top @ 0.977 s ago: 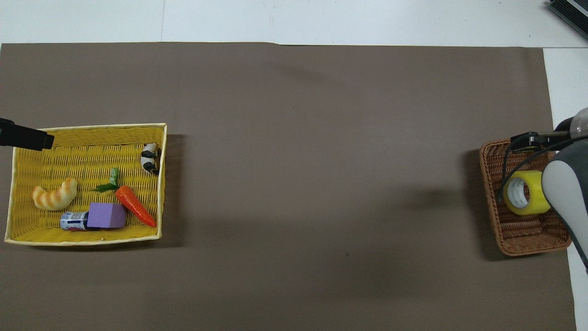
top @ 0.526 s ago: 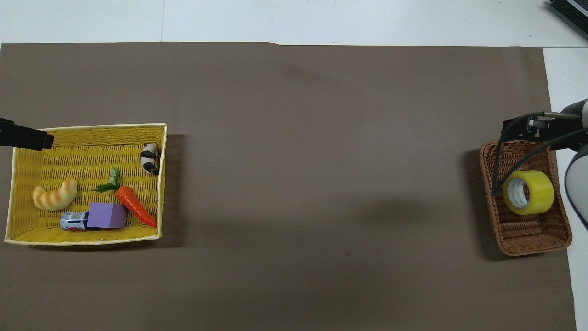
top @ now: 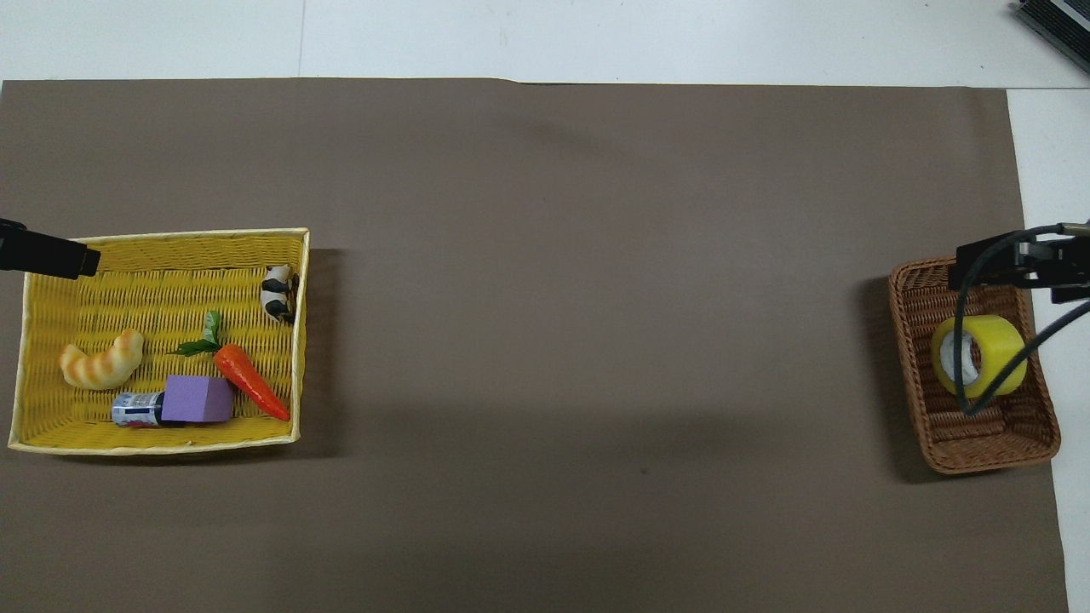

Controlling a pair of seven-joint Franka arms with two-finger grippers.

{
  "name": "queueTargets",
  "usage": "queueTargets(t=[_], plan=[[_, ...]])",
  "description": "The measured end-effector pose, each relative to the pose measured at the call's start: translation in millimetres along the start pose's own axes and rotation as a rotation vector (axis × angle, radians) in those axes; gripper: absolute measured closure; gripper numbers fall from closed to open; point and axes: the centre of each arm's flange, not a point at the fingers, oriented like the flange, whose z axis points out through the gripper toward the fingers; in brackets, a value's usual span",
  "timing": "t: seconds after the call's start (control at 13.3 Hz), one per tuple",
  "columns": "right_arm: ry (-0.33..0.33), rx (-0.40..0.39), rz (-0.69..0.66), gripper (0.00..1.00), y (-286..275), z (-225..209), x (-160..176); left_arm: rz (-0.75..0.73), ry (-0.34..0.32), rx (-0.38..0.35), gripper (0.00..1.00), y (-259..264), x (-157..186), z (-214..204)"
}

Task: Move tape to another basket

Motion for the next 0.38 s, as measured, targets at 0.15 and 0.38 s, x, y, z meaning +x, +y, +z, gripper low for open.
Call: queueTargets(t=[0.15, 0.38], plan=[[0.005, 0.001, -0.007, 0.00, -3.7, -1.8, 0.0, 0.000, 0.000, 0.000, 0.00, 0.0, 0.0, 0.0], [0.001, 0.001, -0.007, 0.00, -3.6, 0.4, 1.2, 0.003, -0.008, -0.002, 0.00, 1.8, -0.5, 0.7]])
